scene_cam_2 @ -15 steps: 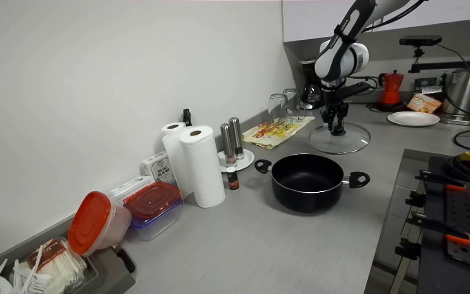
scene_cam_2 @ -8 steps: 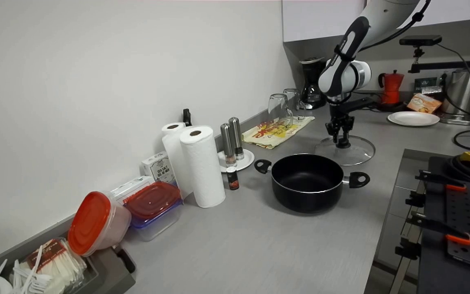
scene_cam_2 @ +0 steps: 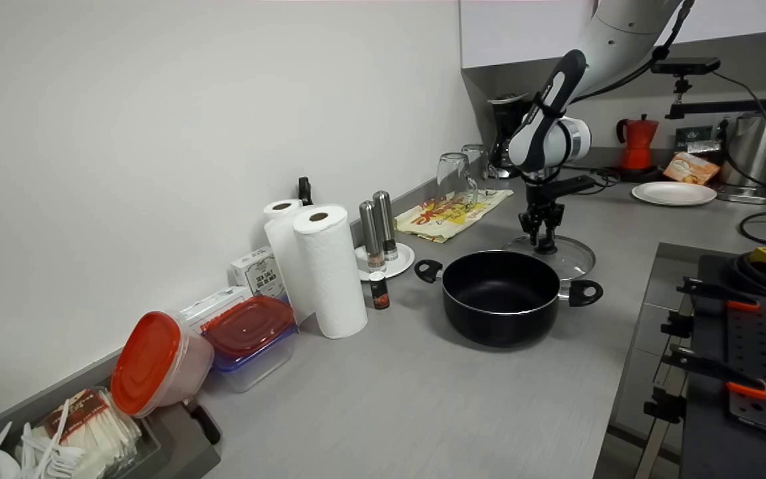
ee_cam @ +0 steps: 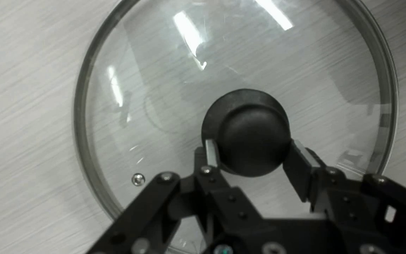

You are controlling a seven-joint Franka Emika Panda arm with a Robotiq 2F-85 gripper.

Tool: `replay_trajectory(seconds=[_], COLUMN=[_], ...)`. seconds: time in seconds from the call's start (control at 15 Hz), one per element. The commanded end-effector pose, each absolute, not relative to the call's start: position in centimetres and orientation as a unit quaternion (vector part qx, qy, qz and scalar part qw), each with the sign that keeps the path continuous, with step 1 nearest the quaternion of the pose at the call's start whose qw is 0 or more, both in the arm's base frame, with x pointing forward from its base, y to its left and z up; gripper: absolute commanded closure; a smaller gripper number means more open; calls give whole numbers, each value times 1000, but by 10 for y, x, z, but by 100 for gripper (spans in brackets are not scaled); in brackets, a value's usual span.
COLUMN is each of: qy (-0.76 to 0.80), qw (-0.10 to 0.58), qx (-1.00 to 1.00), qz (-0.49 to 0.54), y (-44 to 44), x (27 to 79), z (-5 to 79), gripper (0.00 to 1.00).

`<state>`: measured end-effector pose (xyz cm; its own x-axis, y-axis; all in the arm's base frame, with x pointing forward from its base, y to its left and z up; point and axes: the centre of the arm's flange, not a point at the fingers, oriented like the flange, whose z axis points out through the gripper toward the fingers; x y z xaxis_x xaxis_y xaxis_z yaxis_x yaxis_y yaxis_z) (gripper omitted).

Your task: Put the pot's lid on the counter

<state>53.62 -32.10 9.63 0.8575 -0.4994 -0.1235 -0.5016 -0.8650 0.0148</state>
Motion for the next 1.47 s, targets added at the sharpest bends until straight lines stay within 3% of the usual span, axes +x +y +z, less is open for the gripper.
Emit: replay_trajectory(seconds=[0.0,0.13,0.2,0.27,0.33,0.4,0.6,1.0,1.07,1.13,1.2,1.33,1.4], qy=[252,246,241,235,232,241,237,236,236,232,236,236,236], qw=[19,22,23,24,25,14,16,15,15,17,15,15,15], qx=[-966,-968,-969,-970,-971,-969,-970,-970,-970,-971,-970,-970,-970], qz=[51,50,50,50,50,54,56,55,55,50,55,55,55], y=[-324,-322,-321,-319,-319,-316,-313,-314,-314,-310,-314,-314,-314], x=[552,556,558,559,561,551,553,555,555,549,554,554,554], z=[88,87,86,84,83,92,85,85,85,94,85,86,86], gripper=[76,76,66,29,25,43,25,25,6,5,17,6,5])
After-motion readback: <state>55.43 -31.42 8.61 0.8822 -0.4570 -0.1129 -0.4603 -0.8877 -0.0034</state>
